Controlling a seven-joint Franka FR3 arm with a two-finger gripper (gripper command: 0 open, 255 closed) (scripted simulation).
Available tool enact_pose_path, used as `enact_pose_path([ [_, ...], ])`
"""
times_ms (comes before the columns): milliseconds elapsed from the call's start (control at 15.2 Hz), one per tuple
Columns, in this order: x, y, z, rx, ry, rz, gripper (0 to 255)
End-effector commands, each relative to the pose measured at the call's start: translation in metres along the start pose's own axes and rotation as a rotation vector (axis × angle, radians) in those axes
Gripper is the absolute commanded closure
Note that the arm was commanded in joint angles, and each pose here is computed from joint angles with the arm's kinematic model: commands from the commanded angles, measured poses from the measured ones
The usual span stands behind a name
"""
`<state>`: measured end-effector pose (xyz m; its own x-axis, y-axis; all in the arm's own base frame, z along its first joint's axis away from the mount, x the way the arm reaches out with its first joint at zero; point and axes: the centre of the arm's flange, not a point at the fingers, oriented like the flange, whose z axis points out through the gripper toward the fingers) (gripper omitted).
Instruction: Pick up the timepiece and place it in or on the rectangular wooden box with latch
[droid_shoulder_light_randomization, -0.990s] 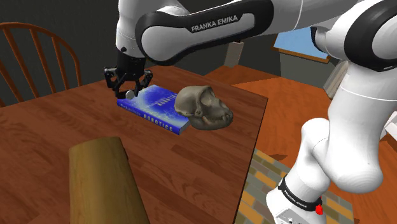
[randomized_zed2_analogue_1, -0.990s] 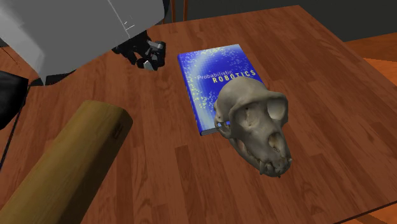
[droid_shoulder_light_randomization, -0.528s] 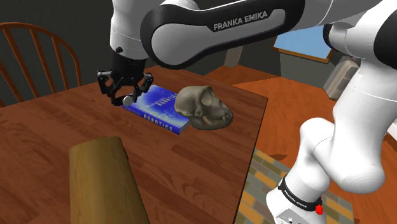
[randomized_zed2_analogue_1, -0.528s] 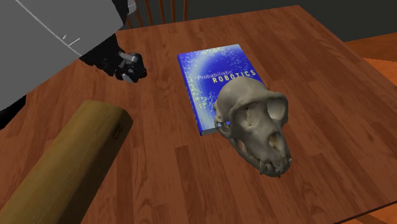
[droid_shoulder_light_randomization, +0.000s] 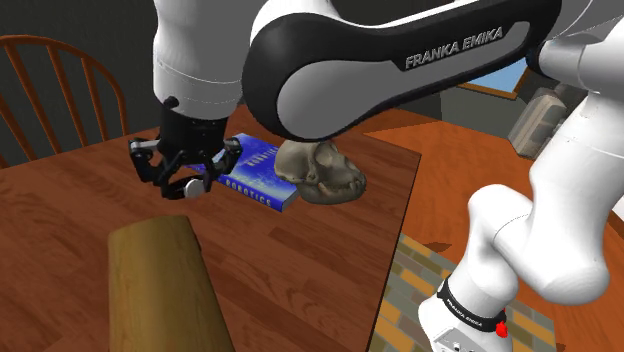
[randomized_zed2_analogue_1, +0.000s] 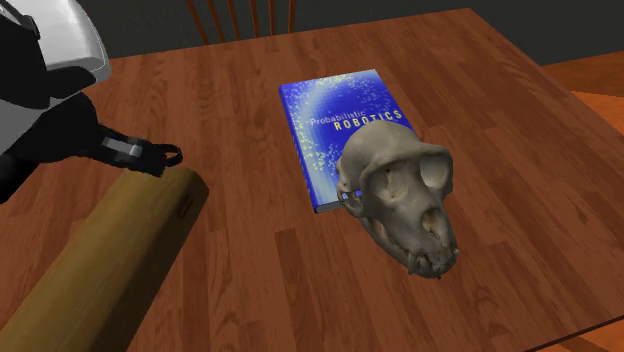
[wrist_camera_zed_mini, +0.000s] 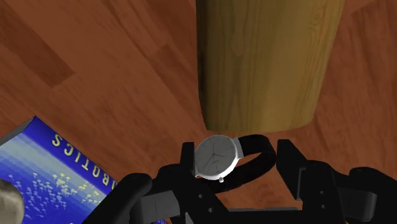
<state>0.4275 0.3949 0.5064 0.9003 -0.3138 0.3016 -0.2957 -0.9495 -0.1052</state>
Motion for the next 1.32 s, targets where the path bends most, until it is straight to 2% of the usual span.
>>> enact_pose_path([
  [0,-0.023,-0.01,-0.008,-0.001,0.0,0.002,255],
  [858,-0.177,-0.067,-0.057,-0.001,0.0,0.002,255],
  [1254,-0.188,-0.066,-0.033,-0.001,0.0,0.002,255],
])
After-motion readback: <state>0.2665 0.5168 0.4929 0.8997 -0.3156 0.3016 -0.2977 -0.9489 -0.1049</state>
